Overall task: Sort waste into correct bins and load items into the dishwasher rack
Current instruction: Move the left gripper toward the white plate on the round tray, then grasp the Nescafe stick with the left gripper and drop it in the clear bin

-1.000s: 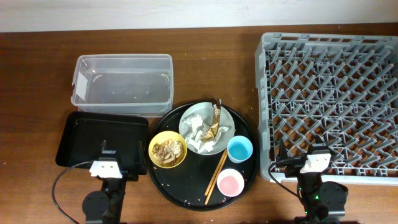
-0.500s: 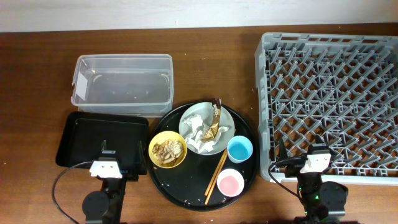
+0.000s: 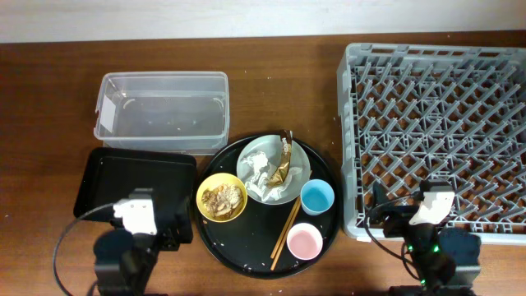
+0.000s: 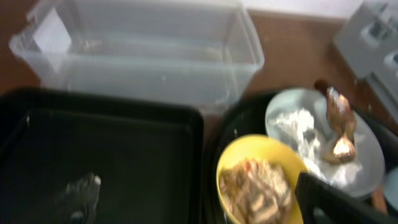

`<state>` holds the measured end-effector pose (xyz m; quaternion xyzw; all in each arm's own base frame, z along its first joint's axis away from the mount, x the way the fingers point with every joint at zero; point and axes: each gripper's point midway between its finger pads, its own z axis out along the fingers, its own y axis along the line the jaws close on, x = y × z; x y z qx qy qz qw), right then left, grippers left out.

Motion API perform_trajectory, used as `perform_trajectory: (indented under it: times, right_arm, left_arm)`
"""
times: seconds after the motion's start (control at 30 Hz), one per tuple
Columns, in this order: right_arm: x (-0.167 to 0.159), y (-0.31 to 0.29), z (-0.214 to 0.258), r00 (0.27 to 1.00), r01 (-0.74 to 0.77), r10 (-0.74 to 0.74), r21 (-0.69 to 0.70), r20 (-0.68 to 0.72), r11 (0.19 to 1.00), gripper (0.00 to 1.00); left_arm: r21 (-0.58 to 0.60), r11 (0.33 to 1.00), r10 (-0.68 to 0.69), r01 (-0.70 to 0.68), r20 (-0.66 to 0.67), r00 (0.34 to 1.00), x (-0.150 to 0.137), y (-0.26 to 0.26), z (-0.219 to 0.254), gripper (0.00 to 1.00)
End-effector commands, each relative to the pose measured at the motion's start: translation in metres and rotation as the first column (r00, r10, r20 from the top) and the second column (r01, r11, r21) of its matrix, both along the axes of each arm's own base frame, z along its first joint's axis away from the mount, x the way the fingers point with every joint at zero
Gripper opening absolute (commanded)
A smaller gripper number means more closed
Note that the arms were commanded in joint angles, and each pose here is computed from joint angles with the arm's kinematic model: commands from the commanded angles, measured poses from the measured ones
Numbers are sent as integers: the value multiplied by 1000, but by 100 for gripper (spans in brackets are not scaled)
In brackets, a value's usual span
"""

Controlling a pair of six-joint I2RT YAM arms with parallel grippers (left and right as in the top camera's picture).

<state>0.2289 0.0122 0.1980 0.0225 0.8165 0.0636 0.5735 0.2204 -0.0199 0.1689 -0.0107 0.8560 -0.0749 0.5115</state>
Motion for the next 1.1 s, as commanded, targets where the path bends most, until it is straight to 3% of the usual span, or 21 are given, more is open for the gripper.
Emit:
perform_trajectory:
  times: [0.0, 0.13, 0.23, 0.3, 0.47, 0.7, 0.8, 1.0, 1.07]
  right_arm:
    - [1, 7, 23, 991, -31, 34, 26, -133, 999, 98]
    - [-5, 7, 31, 923, -22, 34, 36, -384, 999, 98]
    - [-1, 7, 30, 884, -19, 34, 38, -466, 999, 98]
    - [0, 7, 27, 877, -18, 34, 39, -479, 999, 98]
    - [0, 7, 25, 874, -18, 35, 39, -485, 999, 98]
    - [0, 7, 25, 874, -18, 35, 39, -485, 999, 98]
    - [-1, 7, 24, 870, -18, 35, 39, -492, 999, 98]
    - [-2, 7, 24, 868, -18, 35, 39, -495, 999, 98]
    - [-2, 7, 24, 868, -17, 34, 39, -495, 999, 98]
  left_arm:
    - [-25, 1000, -12, 7, -173, 985, 7, -3, 11, 99]
    - [-27, 1000, -11, -1, -432, 902, 7, -2, 23, 99]
    - [-38, 999, -22, 2, -514, 858, 13, -4, 35, 99]
    - [-53, 999, -36, 10, -515, 856, 17, -7, 34, 99]
    - [-86, 990, -140, 116, -394, 908, 58, -34, 47, 97]
    - [-61, 919, -390, 389, -274, 879, 122, -140, 29, 94]
    - [-53, 871, -486, 489, -247, 838, 142, -198, -1, 94]
    - [-57, 801, -577, 596, -341, 742, 137, -263, -85, 89]
    - [-56, 798, -571, 599, -385, 725, 134, -266, -107, 79]
